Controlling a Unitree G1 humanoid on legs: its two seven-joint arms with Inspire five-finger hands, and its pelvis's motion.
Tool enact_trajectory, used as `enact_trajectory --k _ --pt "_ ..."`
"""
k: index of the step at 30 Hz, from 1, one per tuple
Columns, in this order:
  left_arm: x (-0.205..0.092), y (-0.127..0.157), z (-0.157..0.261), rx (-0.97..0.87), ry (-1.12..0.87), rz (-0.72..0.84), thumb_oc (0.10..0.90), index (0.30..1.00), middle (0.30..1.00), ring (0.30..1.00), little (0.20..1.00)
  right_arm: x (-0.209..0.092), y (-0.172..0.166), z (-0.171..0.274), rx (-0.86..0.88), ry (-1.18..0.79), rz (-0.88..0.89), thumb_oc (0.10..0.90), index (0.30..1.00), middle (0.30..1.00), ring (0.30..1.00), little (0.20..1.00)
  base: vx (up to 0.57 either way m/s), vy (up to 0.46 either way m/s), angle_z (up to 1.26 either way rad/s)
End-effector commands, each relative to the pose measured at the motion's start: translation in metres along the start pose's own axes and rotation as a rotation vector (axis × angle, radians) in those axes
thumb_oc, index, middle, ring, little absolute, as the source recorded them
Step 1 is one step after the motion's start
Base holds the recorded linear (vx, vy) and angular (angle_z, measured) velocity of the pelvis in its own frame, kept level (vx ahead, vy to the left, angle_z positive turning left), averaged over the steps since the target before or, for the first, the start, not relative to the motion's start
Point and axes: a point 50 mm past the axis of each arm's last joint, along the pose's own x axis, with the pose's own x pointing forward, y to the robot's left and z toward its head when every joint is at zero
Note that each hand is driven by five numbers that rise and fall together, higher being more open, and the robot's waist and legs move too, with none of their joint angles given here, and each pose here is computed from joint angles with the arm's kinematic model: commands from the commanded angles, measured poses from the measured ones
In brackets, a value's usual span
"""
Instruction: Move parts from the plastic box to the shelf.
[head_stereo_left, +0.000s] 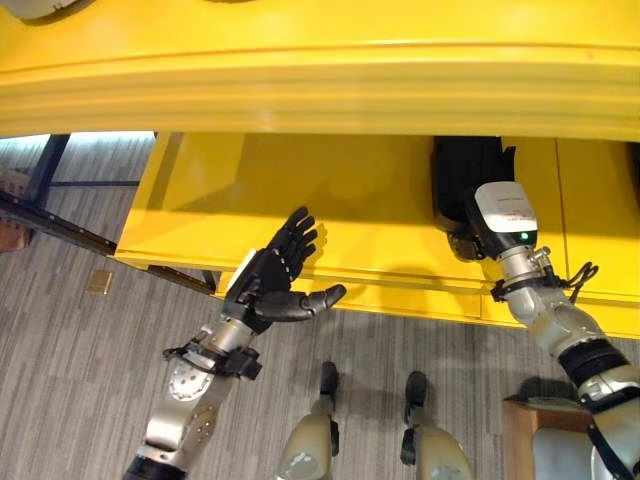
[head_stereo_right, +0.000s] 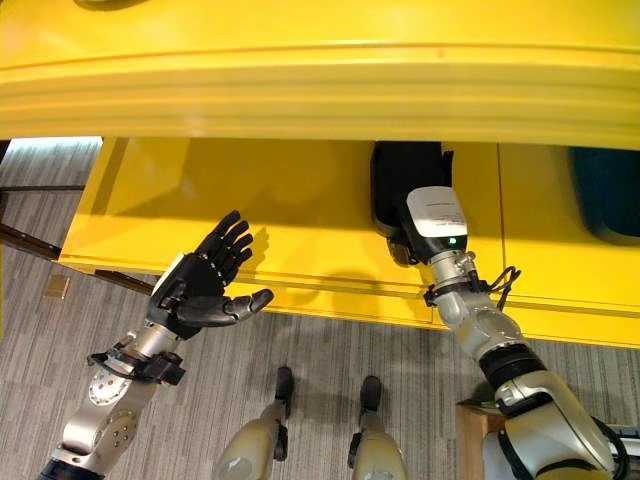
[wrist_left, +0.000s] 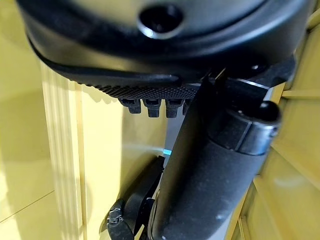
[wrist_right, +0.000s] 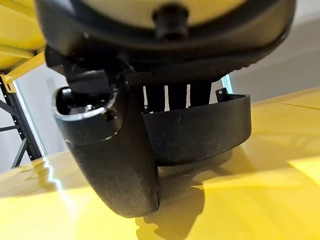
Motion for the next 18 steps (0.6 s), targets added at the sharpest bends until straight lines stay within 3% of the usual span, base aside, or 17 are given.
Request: enact_trajectory --k 1,3,4,5,6,7,18 --pt "0.012 -0.010 0.047 0.074 -0.258 -0.118 0.900 1.000 1.000 1.000 1.000 0.028 -0.053 -0.041 -0.232 0.139 -0.130 0.400 0.300 0.300 0.300 0.300 0.00 0.000 0.00" --pt "0.012 -0.010 0.047 0.071 -0.258 -0.120 0.900 1.000 1.000 1.000 1.000 0.027 -0.055 -0.044 -0.251 0.152 -0.135 0.400 0.300 0.300 0.300 0.300 0.00 0.000 0.00" --pt "0.012 -0.010 0.047 0.071 -0.256 -0.120 0.900 1.000 1.000 1.000 1.000 0.026 -0.056 -0.046 -0.263 0.156 -0.133 0.429 0.341 0.341 0.341 0.341 0.00 0.000 0.00" --pt "0.012 -0.011 0.047 0.070 -0.255 -0.121 0.900 1.000 1.000 1.000 1.000 0.024 -0.055 -0.048 -0.276 0.163 -0.129 0.649 0.649 0.649 0.649 0.649 0.00 0.000 0.00" --pt "0.012 -0.010 0.047 0.070 -0.255 -0.121 0.900 1.000 1.000 1.000 1.000 0.024 -0.055 -0.049 -0.279 0.164 -0.128 0.649 0.649 0.649 0.649 0.649 0.00 0.000 0.00" --pt "0.011 -0.010 0.047 0.069 -0.255 -0.122 0.900 1.000 1.000 1.000 1.000 0.023 -0.055 -0.051 -0.283 0.174 -0.122 0.900 1.000 1.000 1.000 1.000 0.00 0.000 0.00" --pt "0.010 -0.011 0.044 0.051 -0.236 -0.116 0.900 1.000 1.000 1.000 1.000 0.015 -0.050 -0.058 -0.270 0.222 -0.102 0.900 1.000 1.000 1.000 1.000 0.03 0.014 0.01"
